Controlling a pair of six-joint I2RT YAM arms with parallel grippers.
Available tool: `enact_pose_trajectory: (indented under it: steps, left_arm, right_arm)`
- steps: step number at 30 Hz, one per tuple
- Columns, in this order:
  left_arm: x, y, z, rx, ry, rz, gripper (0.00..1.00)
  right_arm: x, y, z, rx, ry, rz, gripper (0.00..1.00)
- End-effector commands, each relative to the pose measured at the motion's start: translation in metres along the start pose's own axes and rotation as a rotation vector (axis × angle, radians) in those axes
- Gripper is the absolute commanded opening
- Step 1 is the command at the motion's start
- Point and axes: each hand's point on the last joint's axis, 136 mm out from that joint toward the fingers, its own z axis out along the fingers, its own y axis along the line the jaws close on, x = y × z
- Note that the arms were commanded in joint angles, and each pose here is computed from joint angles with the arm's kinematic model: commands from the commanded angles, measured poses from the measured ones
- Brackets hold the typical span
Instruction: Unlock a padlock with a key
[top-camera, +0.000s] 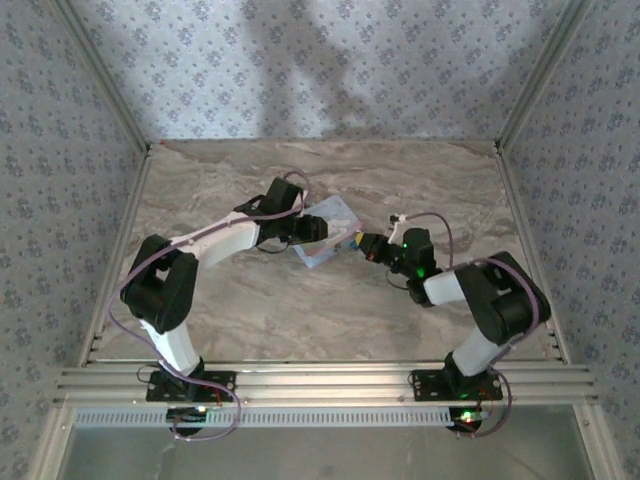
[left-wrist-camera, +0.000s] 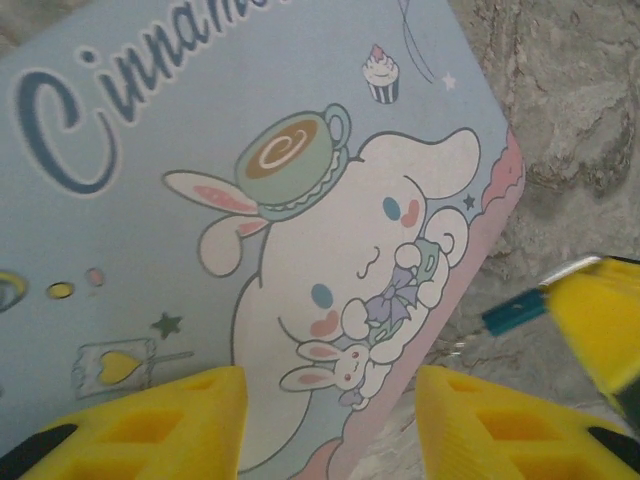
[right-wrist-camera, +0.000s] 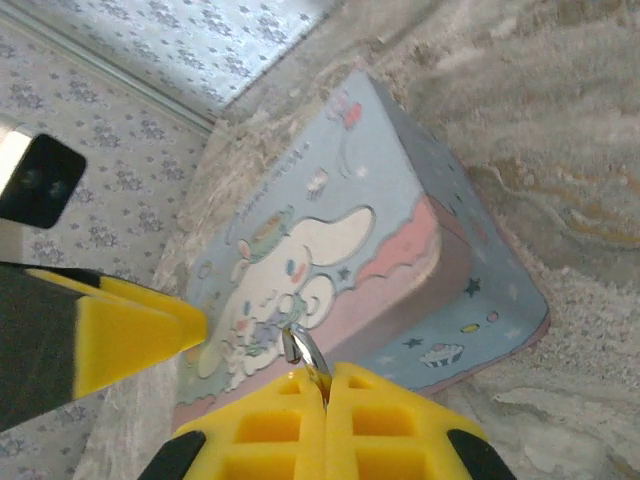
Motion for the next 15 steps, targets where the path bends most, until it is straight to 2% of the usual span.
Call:
enact_pose_trajectory:
  steps: [1,8,15]
  left_arm:
    - [-0.019,-0.003,-0.035,-0.027,-0.120,0.052,0.49]
    - [-0.034,-0.001,-0.096,-0.064,-0.362,0.120,0.54]
    - [-0.030,0.027,-0.160,-0.140,-0.624,0.104,0.68]
  right_arm:
    - [0.002,-0.001,-0.016,0.063,0.047,-0.041,0.01]
    - [-0.004,0.036,-0.057,0.111,0.164,-0.166,0.01]
    - [0.013,0.049,-0.091,0.150,0.284,-0.147,0.01]
